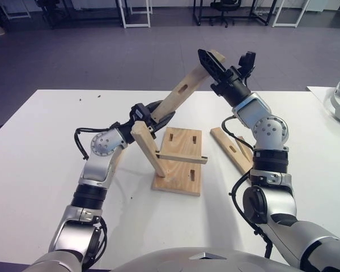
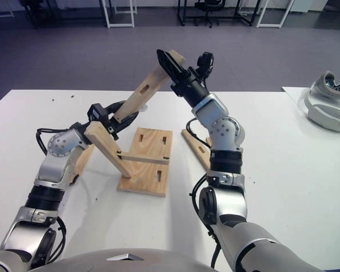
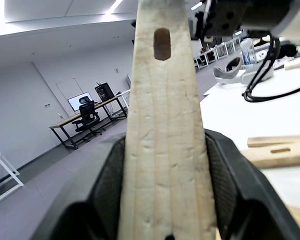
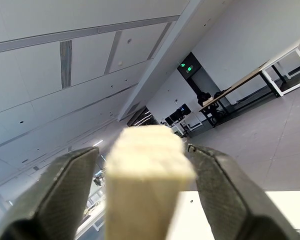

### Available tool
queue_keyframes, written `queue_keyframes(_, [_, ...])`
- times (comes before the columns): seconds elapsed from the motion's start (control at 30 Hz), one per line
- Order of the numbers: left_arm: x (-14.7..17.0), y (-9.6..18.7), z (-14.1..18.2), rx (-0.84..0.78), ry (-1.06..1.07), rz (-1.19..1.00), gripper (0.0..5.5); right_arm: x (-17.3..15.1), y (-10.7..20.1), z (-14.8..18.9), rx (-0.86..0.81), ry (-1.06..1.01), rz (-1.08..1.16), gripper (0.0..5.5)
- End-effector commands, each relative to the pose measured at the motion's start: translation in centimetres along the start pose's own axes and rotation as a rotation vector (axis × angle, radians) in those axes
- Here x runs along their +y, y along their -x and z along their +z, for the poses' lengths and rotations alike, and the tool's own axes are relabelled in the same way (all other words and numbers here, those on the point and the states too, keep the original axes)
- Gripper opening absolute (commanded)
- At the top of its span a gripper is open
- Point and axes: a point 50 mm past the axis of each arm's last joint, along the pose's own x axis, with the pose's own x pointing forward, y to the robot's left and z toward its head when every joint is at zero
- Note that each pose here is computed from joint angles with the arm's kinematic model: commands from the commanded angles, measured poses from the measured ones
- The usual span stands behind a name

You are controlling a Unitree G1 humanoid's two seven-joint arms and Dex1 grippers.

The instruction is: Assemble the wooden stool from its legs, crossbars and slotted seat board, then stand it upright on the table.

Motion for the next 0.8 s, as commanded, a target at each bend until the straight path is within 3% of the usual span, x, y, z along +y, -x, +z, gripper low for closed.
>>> queue_keyframes(0.03, [1.0,-0.5,0.8,-0.020,-0.069,-0.002,2.06,0.3,0.2,-0.2,0.035,-0.019,0.011,2.59])
queue_keyframes(0.33, [0.7,-0.2,0.5,-0.007,-0.082,-0.032,2.06,-0.3,0.7,0.5,-0.010,-0.006,-0.036,1.05])
queue_keyframes(0.4, [0.9,-0.1,0.2,0.013,-0.066,-0.002,2.58,-1.8,1.8,1.0,-0.052,0.043,-0.141,1.01])
queue_keyframes(0.47, [1.5,0.7,-0.5,0.055,-0.041,0.067,3.04,-2.8,4.4,1.1,-0.093,0.042,-0.219,1.00])
queue_keyframes(0.57, [1.1,4.1,-3.0,0.220,-0.028,0.169,3.47,-2.6,10.2,0.2,-0.123,0.012,-0.326,1.00])
queue_keyframes(0.7, [-3.4,9.0,-5.5,0.477,0.041,0.201,3.76,-0.4,17.4,-1.4,-0.124,-0.041,-0.513,1.00])
queue_keyframes(0.8, [-6.0,10.9,-6.2,0.626,0.027,0.182,3.76,1.1,19.7,-2.0,-0.117,-0.082,-0.600,1.00])
